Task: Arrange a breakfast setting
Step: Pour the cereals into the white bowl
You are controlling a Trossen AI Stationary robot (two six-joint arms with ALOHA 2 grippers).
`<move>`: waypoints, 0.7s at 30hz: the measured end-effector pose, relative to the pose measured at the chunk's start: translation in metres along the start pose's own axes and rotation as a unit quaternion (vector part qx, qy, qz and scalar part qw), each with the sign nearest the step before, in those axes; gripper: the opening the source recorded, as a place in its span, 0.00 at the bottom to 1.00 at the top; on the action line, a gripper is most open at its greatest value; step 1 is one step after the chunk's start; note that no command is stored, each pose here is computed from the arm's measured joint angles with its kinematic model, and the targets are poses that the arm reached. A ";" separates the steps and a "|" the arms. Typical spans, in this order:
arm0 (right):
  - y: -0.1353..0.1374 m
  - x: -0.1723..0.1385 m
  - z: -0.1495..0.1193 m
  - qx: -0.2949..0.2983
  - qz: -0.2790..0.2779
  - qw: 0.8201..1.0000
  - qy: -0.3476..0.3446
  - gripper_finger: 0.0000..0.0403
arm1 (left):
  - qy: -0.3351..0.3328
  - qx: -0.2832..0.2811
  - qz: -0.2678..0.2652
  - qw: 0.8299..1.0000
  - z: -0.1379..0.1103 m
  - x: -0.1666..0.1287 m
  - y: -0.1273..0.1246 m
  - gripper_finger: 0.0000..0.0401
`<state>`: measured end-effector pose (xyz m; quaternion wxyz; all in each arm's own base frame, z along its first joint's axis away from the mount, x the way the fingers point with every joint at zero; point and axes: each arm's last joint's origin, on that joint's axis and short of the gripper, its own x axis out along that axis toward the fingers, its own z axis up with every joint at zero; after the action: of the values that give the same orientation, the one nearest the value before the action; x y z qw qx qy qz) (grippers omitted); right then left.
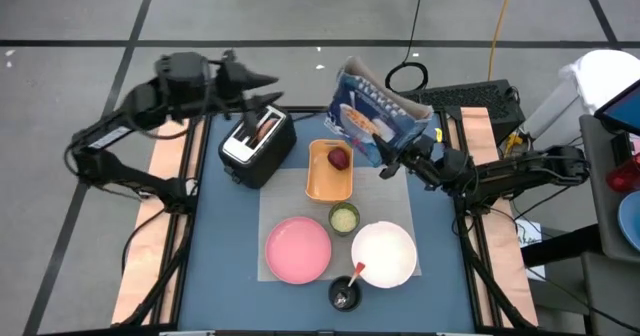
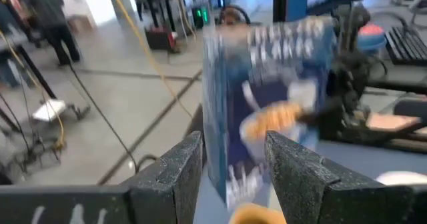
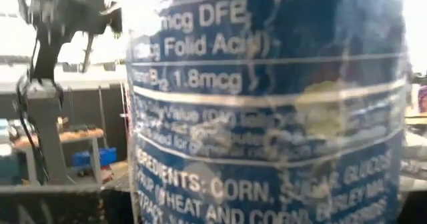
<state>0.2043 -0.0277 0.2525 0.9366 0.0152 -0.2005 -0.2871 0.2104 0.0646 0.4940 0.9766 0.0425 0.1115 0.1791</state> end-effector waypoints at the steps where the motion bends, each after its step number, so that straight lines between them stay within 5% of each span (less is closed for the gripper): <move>1: 0.000 0.000 0.002 0.009 0.003 1.000 -0.005 0.53 | 0.001 -0.006 -0.002 1.000 -0.004 -0.007 -0.001 0.42; 9: 0.002 -0.004 0.017 0.083 0.086 0.992 -0.042 0.53 | -0.042 -0.049 -0.032 0.997 -0.080 -0.023 -0.018 0.42; 21: 0.003 -0.006 0.027 0.141 0.146 0.976 -0.084 0.53 | -0.244 -0.133 -0.076 0.958 -0.195 0.022 -0.052 0.42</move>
<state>0.1914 -0.0193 0.2756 0.9366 0.0932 -0.3168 -0.1167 0.2027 0.0322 0.2938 0.9816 -0.0534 -0.1525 0.1020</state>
